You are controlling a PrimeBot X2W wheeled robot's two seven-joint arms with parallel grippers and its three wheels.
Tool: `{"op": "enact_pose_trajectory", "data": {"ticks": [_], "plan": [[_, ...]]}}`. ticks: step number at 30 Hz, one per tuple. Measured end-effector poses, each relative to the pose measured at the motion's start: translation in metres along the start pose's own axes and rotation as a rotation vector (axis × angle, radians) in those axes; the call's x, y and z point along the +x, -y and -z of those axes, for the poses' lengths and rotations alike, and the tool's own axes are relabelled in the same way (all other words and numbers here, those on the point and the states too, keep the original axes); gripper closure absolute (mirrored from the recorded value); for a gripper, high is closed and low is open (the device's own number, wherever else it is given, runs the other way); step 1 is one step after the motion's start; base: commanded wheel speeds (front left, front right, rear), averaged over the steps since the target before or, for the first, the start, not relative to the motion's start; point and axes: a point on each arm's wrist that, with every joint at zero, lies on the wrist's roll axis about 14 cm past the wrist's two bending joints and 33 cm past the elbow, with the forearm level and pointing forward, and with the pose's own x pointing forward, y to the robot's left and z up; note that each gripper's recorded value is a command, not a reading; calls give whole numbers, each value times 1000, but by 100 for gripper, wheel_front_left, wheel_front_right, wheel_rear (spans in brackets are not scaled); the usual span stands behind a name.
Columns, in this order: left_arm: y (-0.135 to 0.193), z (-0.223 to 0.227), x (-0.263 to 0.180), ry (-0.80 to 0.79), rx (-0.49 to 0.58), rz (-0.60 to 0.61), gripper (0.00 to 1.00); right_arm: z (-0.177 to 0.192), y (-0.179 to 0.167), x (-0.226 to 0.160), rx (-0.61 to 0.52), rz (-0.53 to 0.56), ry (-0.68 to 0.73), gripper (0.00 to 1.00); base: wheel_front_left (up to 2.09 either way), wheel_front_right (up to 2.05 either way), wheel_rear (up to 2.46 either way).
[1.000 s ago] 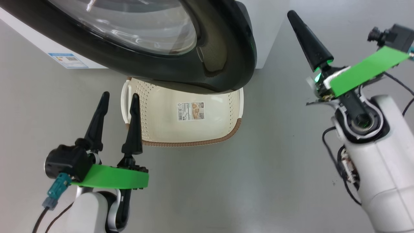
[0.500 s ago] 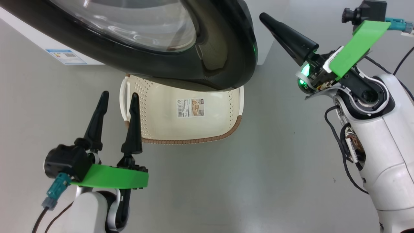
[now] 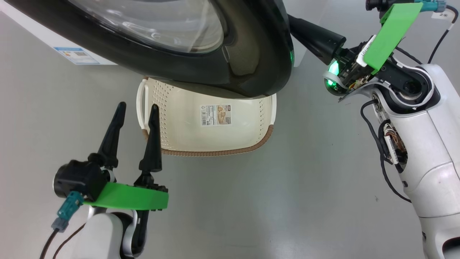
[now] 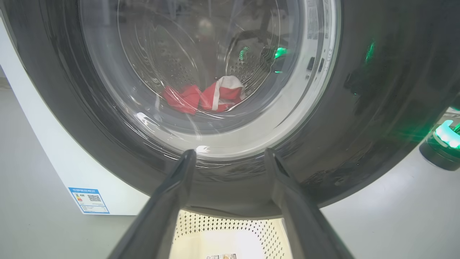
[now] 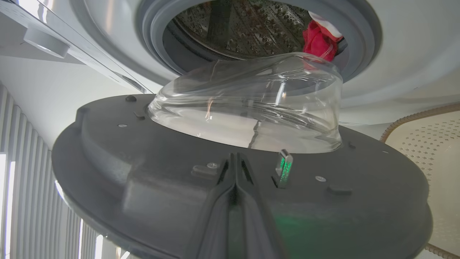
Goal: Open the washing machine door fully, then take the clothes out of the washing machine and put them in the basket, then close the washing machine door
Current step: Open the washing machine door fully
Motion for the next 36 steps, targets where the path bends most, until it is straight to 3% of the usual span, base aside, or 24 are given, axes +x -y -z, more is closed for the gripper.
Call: {"op": "enact_pose_trajectory", "data": {"ticks": [18, 36], "plan": [[-1, -11, -4, 20, 0, -5, 0, 26, -10, -1, 9, -16, -119, 100, 0, 0, 0], [-18, -44, -28, 84, -9, -66, 0, 83, -12, -3, 33, -4, -271, 100, 0, 0, 0]]}}
